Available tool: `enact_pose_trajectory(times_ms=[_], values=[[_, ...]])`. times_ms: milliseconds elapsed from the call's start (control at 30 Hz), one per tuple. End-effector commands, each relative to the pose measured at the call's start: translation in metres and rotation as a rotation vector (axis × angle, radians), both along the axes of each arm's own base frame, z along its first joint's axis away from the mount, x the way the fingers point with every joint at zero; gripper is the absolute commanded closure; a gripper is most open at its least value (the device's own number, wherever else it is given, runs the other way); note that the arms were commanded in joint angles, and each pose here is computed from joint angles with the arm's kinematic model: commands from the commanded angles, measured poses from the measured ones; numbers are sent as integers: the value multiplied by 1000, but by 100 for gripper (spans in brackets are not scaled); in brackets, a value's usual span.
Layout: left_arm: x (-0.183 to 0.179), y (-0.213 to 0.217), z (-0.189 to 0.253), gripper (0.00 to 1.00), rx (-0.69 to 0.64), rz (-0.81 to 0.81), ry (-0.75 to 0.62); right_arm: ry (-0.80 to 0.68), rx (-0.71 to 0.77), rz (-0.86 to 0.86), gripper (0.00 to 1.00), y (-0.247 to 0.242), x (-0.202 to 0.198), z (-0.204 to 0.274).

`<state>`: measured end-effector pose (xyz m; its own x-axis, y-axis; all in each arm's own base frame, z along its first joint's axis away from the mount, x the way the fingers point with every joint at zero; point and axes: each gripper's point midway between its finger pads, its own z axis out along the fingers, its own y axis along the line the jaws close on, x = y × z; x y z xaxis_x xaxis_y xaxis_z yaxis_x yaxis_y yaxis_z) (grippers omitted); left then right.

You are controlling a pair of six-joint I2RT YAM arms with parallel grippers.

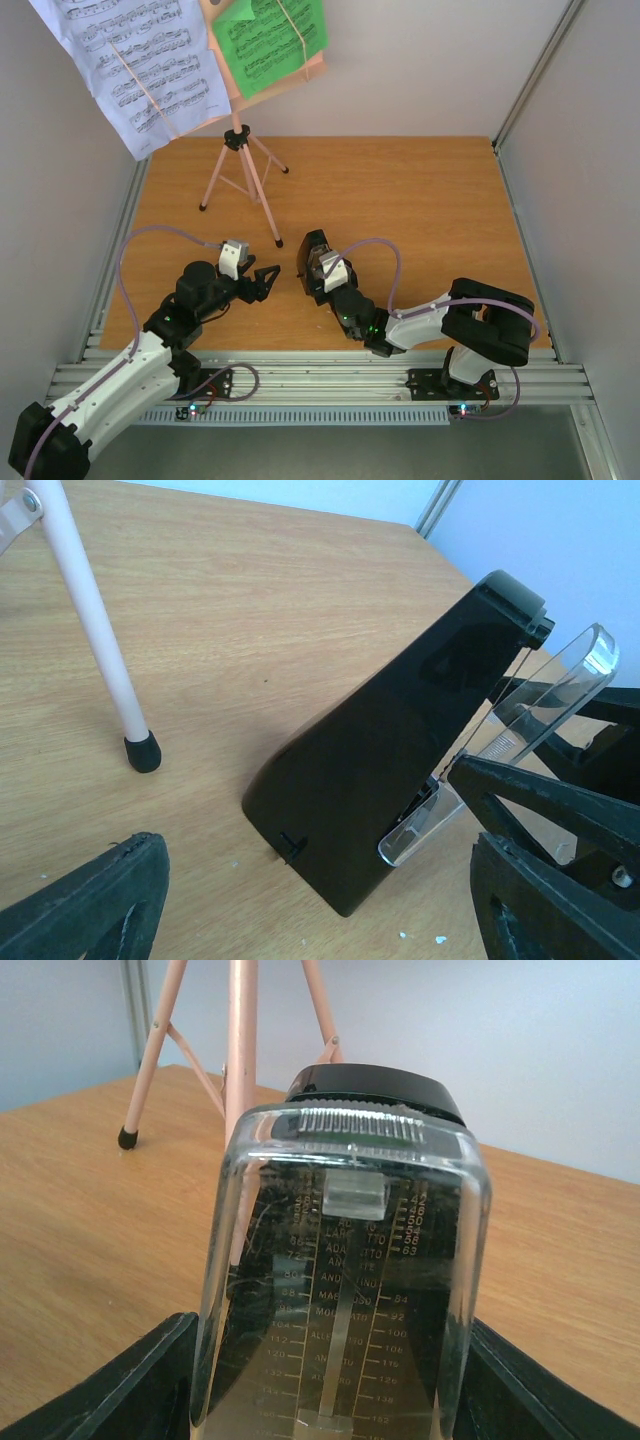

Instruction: Pack up the instrument practice props

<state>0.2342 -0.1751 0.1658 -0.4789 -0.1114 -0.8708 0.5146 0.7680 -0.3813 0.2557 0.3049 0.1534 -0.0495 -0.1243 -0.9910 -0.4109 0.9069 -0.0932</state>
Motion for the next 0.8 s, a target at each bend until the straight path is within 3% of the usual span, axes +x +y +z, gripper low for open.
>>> enact_pose_trajectory(times_ms=[0,767], values=[[1,1,-2,17,10,2,-14,12,29,-12,47,-2,3,-5],[1,1,-3,17,11,-1,-11,75,-33,-20,44,-1,12,-24]])
